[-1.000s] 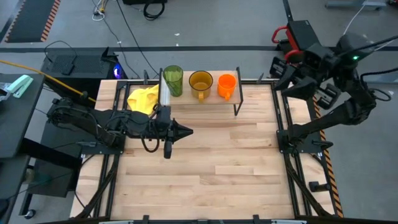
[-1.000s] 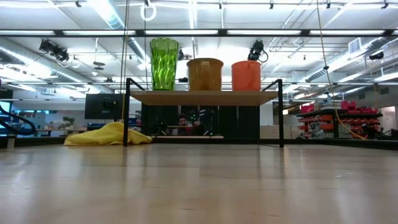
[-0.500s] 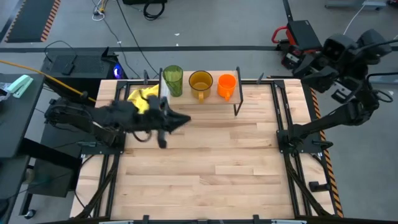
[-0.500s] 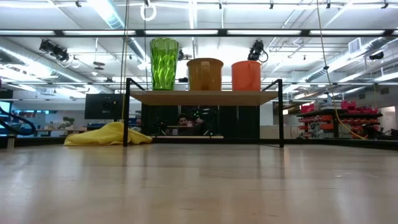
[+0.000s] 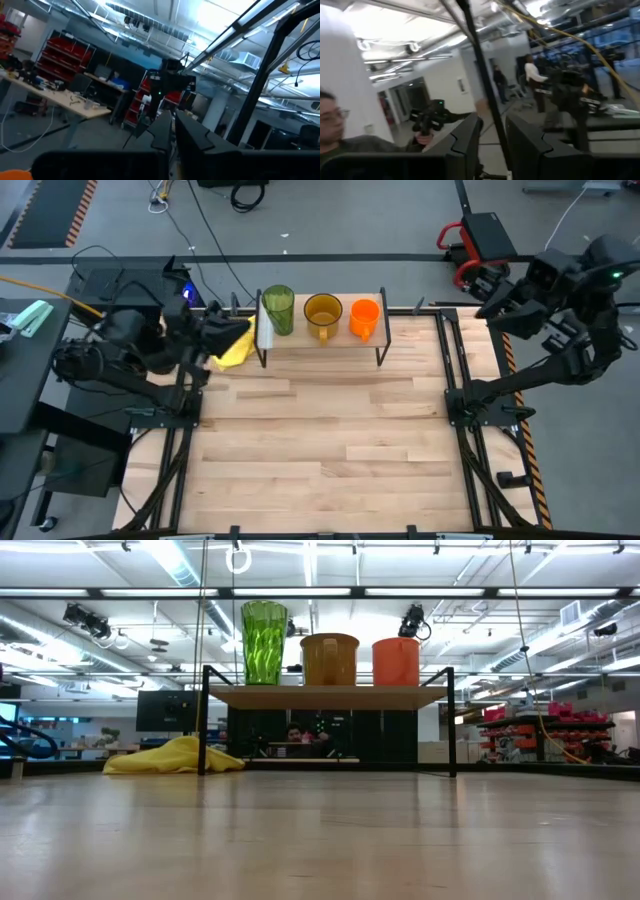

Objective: Stack small to large cups/mugs on shelf
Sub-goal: Return to Home Position

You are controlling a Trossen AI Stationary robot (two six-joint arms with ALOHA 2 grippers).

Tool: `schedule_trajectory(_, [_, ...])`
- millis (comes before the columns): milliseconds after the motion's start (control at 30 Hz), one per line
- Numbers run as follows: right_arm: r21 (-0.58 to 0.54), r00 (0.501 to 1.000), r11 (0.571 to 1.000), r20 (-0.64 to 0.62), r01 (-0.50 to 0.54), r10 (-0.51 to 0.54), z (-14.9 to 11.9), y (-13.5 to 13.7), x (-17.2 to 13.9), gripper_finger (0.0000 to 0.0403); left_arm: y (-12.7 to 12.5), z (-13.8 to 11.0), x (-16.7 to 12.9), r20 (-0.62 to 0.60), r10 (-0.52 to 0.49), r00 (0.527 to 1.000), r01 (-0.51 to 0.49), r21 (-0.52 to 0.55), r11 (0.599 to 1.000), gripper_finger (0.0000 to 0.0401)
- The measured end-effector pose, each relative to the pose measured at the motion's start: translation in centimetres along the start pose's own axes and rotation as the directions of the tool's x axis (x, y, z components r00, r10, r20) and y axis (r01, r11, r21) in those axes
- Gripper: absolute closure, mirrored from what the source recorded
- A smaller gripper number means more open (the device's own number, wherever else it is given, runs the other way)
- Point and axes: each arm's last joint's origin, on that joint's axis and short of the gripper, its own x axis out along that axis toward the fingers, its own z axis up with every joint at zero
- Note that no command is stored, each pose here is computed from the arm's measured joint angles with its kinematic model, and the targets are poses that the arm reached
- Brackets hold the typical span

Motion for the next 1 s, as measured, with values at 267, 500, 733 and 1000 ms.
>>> schedule_trajectory(267, [-0.048, 0.996, 0.998, 0.089, 0.033, -0.029, -1.2, 0.6, -2.1, 0.0296, 0.9, 1.9, -3.0, -0.028, 0.045, 0.999, -0.044, 0.019, 0.999, 0.0368])
schedule_trajectory(500, [-0.025, 0.98, 0.999, 0.195, -0.027, 0.031, -4.7, 0.3, -3.9, 0.0298, 1.2, 2.4, -4.4, -0.05, 0.061, 0.997, -0.058, 0.053, 0.997, 0.0376])
schedule_trajectory(733, [0.008, 0.959, 0.997, 0.272, -0.083, 0.078, -8.5, -0.7, -4.8, 0.0296, 2.1, 1.3, -4.9, -0.144, 0.208, 0.967, -0.194, 0.102, 0.976, 0.0368])
schedule_trajectory(1000, [0.021, 0.949, 0.997, 0.308, -0.073, 0.062, -11.0, -1.0, -6.2, 0.0297, 3.3, 0.6, -7.4, -0.138, 0.249, 0.959, -0.246, 0.039, 0.969, 0.037])
